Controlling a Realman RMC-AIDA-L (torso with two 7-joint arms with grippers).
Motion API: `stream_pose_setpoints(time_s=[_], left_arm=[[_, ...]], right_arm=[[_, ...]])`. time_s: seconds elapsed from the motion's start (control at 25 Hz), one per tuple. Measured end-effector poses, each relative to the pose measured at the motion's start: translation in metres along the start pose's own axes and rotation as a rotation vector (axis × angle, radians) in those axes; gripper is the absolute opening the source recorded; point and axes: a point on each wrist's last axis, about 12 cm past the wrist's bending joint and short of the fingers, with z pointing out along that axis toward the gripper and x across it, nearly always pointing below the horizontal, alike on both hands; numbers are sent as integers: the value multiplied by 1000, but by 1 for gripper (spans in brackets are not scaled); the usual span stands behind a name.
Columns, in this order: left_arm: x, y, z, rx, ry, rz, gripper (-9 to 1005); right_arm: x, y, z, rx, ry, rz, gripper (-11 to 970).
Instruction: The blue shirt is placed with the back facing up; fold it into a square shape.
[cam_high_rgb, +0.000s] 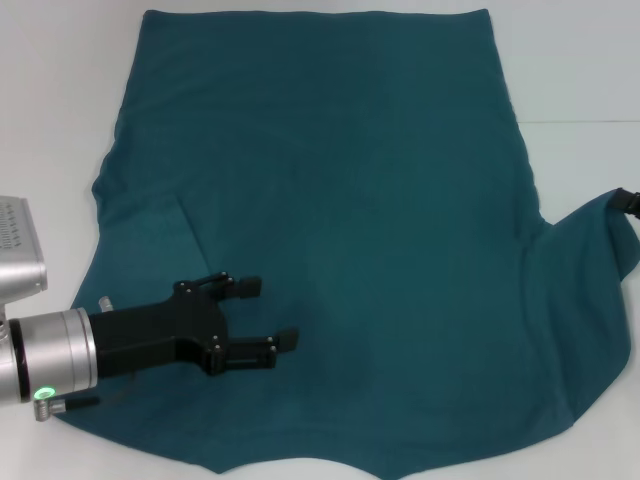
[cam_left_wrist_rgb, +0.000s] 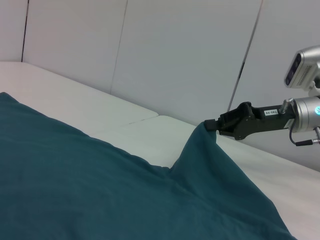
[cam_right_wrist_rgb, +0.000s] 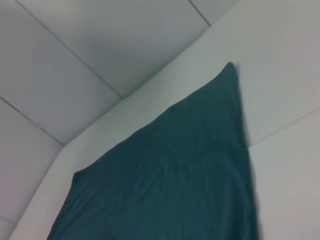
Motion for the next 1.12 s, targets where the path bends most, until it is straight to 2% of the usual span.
stream_pose_setpoints(time_s=[0.16, 0.28, 0.36, 0.4, 0.48, 0.72, 0.84, 0.92, 1.12], left_arm=[[0, 0, 0, -1, 0, 0, 933], [0, 0, 0, -1, 0, 0, 933], [0, 0, 0, -1, 0, 0, 932], [0, 0, 0, -1, 1, 0, 932], [0, 0, 0, -3, 1, -1, 932], [2, 0, 1, -2, 1, -9, 932], [2, 0, 1, -2, 2, -10, 932], [2, 0, 1, -2, 2, -10, 932], [2, 0, 0, -9, -4, -15, 931]], right_arm=[[4, 12, 8, -58, 42, -19, 0], [7, 28, 20, -128, 77, -26, 0], [14, 46, 37, -186, 113, -28, 4], [14, 46, 37, -186, 113, -28, 6], [19, 58, 49, -225, 146, -30, 10], [28, 88, 70, -326, 232, -66, 181], [27, 90, 68, -351, 239, -59, 326], [24, 86, 64, -345, 228, -52, 423], [21, 72, 51, -322, 198, -29, 582]])
